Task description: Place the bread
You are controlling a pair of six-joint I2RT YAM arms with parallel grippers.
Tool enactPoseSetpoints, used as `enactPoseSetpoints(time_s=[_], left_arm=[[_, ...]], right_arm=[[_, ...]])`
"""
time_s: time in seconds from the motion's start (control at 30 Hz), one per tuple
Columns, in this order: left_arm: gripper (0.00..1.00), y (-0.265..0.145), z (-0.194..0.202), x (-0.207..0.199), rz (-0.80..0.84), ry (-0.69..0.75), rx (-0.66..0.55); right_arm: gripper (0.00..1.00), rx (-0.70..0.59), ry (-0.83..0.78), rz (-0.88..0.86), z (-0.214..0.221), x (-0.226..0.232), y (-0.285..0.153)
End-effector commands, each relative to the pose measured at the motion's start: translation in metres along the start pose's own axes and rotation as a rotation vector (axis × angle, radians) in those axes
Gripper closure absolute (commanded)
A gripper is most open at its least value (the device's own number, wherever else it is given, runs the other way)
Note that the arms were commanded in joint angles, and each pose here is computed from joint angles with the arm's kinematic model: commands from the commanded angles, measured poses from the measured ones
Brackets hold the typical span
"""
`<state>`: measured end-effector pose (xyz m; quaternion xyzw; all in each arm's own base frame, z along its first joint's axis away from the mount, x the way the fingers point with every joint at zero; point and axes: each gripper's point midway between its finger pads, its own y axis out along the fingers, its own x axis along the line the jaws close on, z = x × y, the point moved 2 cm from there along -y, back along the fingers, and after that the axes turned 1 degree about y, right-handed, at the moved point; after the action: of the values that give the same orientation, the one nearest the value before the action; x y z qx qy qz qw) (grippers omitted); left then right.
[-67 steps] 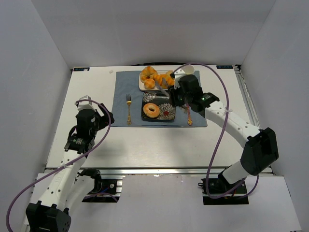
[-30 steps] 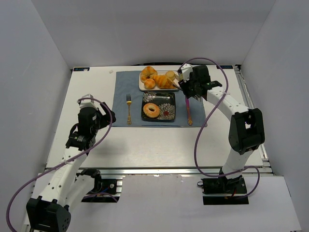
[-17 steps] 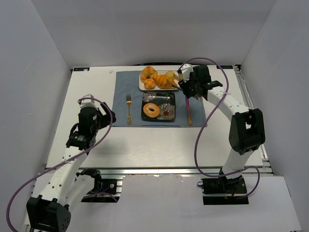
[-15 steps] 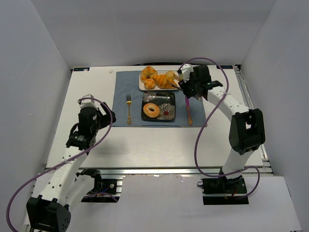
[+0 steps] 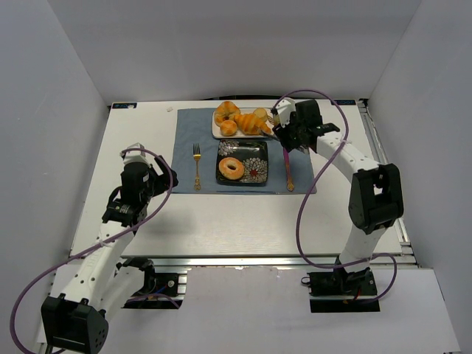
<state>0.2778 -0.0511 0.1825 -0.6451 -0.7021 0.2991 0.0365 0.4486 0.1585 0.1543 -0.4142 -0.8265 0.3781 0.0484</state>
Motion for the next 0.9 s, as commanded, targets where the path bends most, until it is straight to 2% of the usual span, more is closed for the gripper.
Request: enactPoseSetpoints(time_s=[0.0, 0.67, 0.8, 0.87], left_arm=[[0.02, -0.001, -0.004, -0.005, 0.026, 0.002, -0.018], [0.02, 0.002, -0.005, -0.004, 0.011, 0.016, -0.014], [0.02, 0.004, -0.004, -0.004, 0.011, 0.019, -0.009], [0.02, 0.004, -0.004, -0.004, 0.011, 0.018, -0.010]], right_arm=[[0.43, -0.003, -0.018, 0.005, -0.006, -0.008, 0.003], [0.43, 0.039, 0.003, -0.027, 0.000, -0.008, 0.033], [0.52, 0.052, 0.006, -0.039, 0.002, -0.006, 0.035], [0.66, 0.049, 0.007, -0.044, 0.000, -0.005, 0.032]])
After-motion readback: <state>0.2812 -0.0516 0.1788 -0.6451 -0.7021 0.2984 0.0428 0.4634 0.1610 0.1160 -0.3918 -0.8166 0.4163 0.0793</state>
